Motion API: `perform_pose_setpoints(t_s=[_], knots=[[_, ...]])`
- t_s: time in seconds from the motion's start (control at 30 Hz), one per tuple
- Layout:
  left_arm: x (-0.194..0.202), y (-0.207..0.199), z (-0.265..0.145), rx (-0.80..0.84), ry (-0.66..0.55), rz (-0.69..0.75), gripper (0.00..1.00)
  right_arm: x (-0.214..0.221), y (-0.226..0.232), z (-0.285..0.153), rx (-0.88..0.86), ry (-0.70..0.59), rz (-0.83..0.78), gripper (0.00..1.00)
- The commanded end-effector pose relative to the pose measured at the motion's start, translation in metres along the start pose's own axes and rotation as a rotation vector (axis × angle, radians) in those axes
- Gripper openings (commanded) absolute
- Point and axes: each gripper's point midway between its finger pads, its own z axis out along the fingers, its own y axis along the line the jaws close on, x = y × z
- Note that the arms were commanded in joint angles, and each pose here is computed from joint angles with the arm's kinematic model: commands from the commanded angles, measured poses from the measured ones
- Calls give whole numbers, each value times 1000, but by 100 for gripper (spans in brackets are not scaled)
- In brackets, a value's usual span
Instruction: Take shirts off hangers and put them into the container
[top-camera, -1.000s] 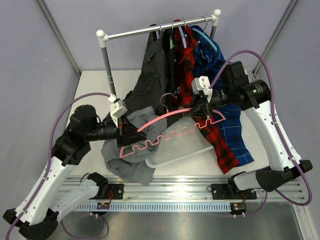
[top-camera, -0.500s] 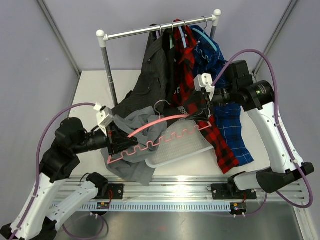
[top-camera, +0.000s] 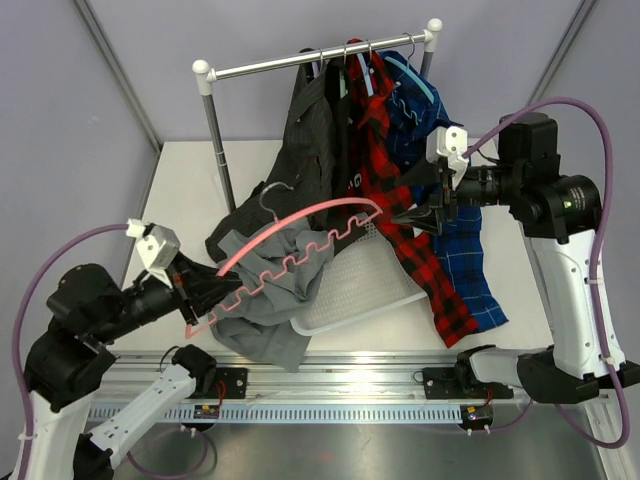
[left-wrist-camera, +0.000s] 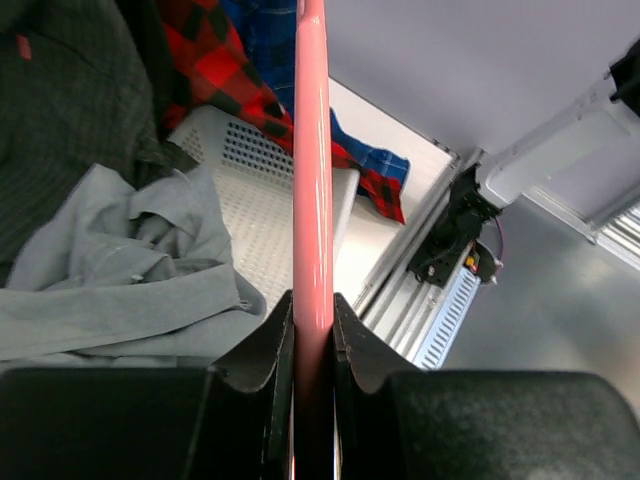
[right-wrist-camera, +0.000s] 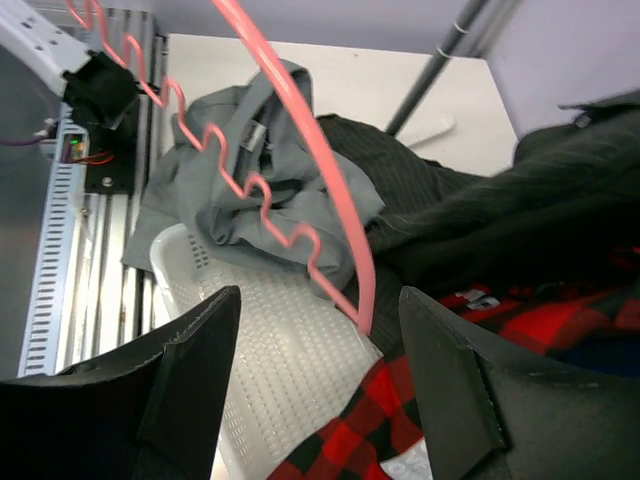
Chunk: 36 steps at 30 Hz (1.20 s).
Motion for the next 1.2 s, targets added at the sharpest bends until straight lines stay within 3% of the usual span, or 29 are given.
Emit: perform_pose_setpoints(t_s=[0.0,0.13,0.3,0.47,0.63,0.8,1.17], knots=[[-46,4,-27,-126,-151,75,0,5,-23,-12,131,26,31,73],[-75,18,-60,-305,-257,83,0,28,-51,-15,292,56,193,77],[-86,46,-78,-494,-294,88,0,51,-47,-13,304,61,271,77],[-89,78,-58,-603,-276,94,0,79,-44,-8,299,72,332,78],[-106,110,-38,-710,-352,131,0,120,-41,1,280,76,404,78],[-115,140,-10,-786,-332,170,0,155,-21,12,171,61,415,79],[-127,188,41,-917,-198,212,0,156,-4,5,118,19,415,80]])
